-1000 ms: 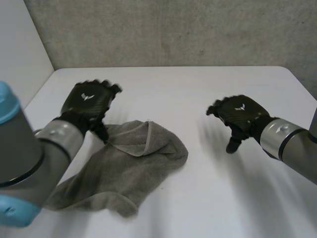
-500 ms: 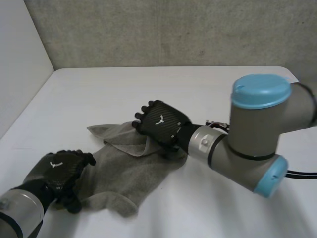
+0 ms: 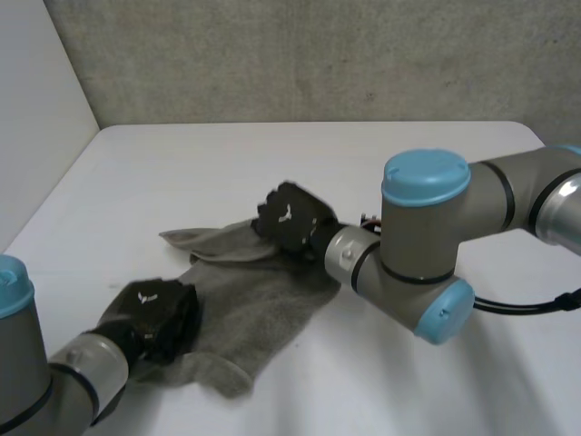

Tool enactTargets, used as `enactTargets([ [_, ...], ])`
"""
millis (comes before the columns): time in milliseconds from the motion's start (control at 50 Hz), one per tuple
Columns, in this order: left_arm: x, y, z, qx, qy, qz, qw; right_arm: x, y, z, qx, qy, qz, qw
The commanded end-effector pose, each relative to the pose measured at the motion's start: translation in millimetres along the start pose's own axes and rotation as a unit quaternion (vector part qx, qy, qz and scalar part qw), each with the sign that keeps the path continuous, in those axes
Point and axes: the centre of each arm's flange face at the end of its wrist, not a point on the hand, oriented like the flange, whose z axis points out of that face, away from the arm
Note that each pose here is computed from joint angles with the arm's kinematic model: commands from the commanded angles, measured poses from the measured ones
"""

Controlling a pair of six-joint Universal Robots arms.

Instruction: Fold the towel.

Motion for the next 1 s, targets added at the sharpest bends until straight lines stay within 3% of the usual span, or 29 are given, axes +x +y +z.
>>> enactTargets([
  [20,-9,-44,26,0.109,-0.022,0.036,0.993,55,-23,6,0.023,0.132,0.021,0.991],
  [60,-18,-89,36,0.193,-0.047,0.078,0.977,106,-38,-1,0.055,0.247,0.079,0.964],
  [80,-18,-89,36,0.193,-0.048,0.078,0.977,134,-37,-9,0.066,0.302,0.109,0.945],
  [100,-23,-118,37,0.246,-0.063,0.092,0.963,134,-37,-9,0.066,0.302,0.109,0.945],
  [120,-29,-148,35,0.298,-0.08,0.101,0.946,166,-38,-25,0.088,0.362,0.145,0.917],
  [140,-29,-148,35,0.299,-0.08,0.101,0.946,167,-38,-25,0.088,0.363,0.145,0.916],
  [180,-36,-197,26,0.389,-0.104,0.103,0.909,198,-46,-48,0.126,0.41,0.185,0.884],
  [260,-40,-220,18,0.429,-0.112,0.093,0.891,203,-46,-60,0.125,0.406,0.192,0.885],
  [360,-34,-207,26,0.409,-0.089,0.067,0.906,189,-37,-67,0.089,0.374,0.196,0.902],
  [460,-15,-170,40,0.358,-0.052,0.052,0.931,149,-16,-65,0.021,0.284,0.207,0.936],
  [560,6,-135,50,0.31,-0.018,0.052,0.949,129,-10,-65,0.008,0.235,0.215,0.948],
  [780,21,-121,64,0.287,0.019,0.022,0.957,94,-7,-84,-0.021,0.188,0.216,0.958],
  [1000,50,-107,102,0.255,0.144,-0.06,0.954,82,-21,-116,-0.024,0.194,0.204,0.959],
])
